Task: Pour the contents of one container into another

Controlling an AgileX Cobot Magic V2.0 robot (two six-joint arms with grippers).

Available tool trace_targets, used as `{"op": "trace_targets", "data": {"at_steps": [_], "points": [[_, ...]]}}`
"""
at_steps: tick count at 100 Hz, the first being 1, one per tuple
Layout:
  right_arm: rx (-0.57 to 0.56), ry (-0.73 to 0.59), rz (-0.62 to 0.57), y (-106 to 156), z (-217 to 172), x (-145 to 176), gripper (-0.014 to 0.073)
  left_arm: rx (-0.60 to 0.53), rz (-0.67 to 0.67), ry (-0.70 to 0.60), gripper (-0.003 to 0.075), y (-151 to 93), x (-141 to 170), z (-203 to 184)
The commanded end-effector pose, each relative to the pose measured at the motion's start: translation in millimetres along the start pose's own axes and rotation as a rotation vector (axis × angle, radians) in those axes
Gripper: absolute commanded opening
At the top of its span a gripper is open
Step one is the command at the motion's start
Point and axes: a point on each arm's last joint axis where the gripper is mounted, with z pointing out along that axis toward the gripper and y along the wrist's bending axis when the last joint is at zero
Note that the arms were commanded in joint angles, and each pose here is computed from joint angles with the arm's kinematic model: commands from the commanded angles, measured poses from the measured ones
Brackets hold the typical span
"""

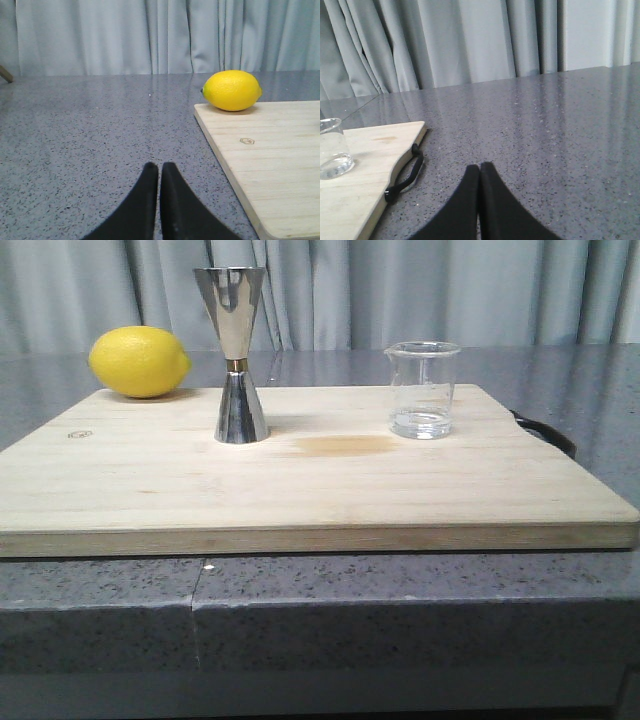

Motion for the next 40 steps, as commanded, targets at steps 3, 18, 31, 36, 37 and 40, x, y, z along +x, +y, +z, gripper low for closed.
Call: {"op": "trace_targets", "data": {"at_steps": [3, 18, 31, 36, 37, 40], "points": [[-0.003, -0.074, -0.015, -0.2, -0.9, 0.1, -0.0075, 0.003, -0.021, -0.066, -0.0019, 0.0, 3.6, -0.6], [-0.003, -0.072, -0.015, -0.3, -0.9, 0.3, -0.0075, 0.003, -0.021, -0.066, -0.0019, 0.0, 3.6, -0.6], [-0.003, -0.072, -0.015, -0.3, -0.9, 0.3, -0.0075, 0.003, -0.021, -0.066, -0.0019, 0.0, 3.6, -0.6], [-0.003, -0.072, -0.015, -0.3, -0.9, 0.3, -0.0075, 0.003, -0.021, -0.066, -0.0019, 0.0, 3.6, -0.6], [-0.003, -0.072, -0.015, -0.3, -0.9, 0.3, -0.0075, 0.003, -0.021, -0.066, -0.0019, 0.0, 3.6, -0.6], [-0.003, -0.072, -0.015, -0.3, -0.9, 0.3, -0.0075, 0.003, -0.021, -0.066, -0.0019, 0.0, 3.6, -0.6]]}}
